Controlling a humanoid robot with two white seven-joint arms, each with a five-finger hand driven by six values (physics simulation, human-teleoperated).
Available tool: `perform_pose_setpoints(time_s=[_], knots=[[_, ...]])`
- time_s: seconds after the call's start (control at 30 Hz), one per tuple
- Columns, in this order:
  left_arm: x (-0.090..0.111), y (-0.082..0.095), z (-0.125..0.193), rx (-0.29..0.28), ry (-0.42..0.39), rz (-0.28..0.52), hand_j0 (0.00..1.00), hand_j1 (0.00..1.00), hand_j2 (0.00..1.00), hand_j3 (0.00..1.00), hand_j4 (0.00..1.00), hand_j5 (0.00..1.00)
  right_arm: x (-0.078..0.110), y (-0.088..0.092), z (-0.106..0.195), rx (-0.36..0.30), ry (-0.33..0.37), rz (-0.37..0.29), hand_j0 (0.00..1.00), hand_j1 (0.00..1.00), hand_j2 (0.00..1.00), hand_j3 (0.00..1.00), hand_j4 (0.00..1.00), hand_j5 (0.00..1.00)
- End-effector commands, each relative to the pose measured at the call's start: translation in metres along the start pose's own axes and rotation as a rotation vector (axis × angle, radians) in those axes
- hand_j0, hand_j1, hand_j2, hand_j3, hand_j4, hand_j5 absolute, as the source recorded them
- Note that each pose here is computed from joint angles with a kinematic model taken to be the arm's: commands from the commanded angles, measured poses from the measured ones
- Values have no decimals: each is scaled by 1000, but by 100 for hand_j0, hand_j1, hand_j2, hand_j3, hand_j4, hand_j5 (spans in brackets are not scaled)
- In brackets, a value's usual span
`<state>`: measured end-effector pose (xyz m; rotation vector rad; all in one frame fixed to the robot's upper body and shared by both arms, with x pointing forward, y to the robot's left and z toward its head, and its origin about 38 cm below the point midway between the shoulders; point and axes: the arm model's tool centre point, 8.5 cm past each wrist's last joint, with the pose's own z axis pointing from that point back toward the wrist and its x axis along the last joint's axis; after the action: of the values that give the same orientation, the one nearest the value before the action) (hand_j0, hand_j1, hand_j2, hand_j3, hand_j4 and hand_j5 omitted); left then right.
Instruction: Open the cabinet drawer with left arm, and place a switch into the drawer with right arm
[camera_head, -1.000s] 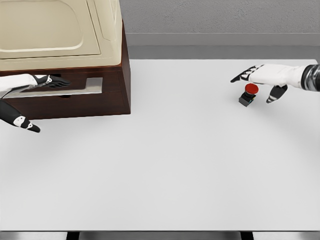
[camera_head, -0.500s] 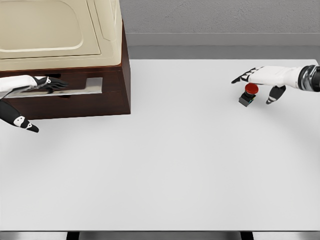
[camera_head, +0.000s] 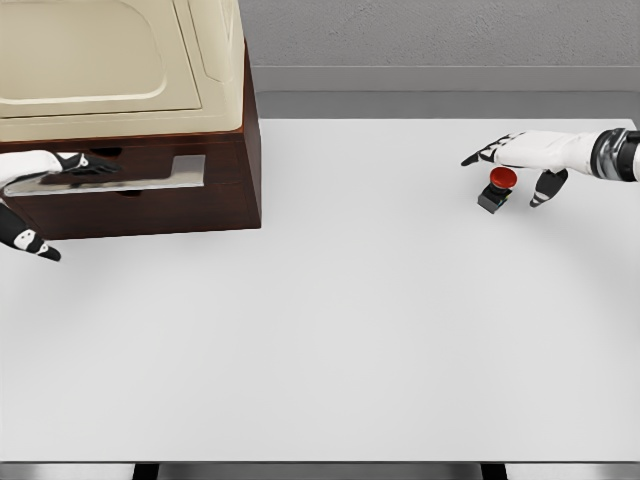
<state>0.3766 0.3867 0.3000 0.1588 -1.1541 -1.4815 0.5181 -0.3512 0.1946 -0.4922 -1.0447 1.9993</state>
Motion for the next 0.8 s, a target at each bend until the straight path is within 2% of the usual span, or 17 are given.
perform_pose_setpoints(time_s=[0.0,0.6,0.77], knots=[[-4,1,3,1,33,-33,100,100,100,100,100,100,0,2,-1,6,0,-2,100,100,100,100,100,100],[-3,-3,1,-8,11,-23,100,100,100,100,100,100,-2,-2,3,0,6,4,100,100,100,100,100,100],[-1,-5,5,-18,-34,-15,100,100,100,100,100,100,-1,-3,3,-1,5,6,100,100,100,100,100,100]])
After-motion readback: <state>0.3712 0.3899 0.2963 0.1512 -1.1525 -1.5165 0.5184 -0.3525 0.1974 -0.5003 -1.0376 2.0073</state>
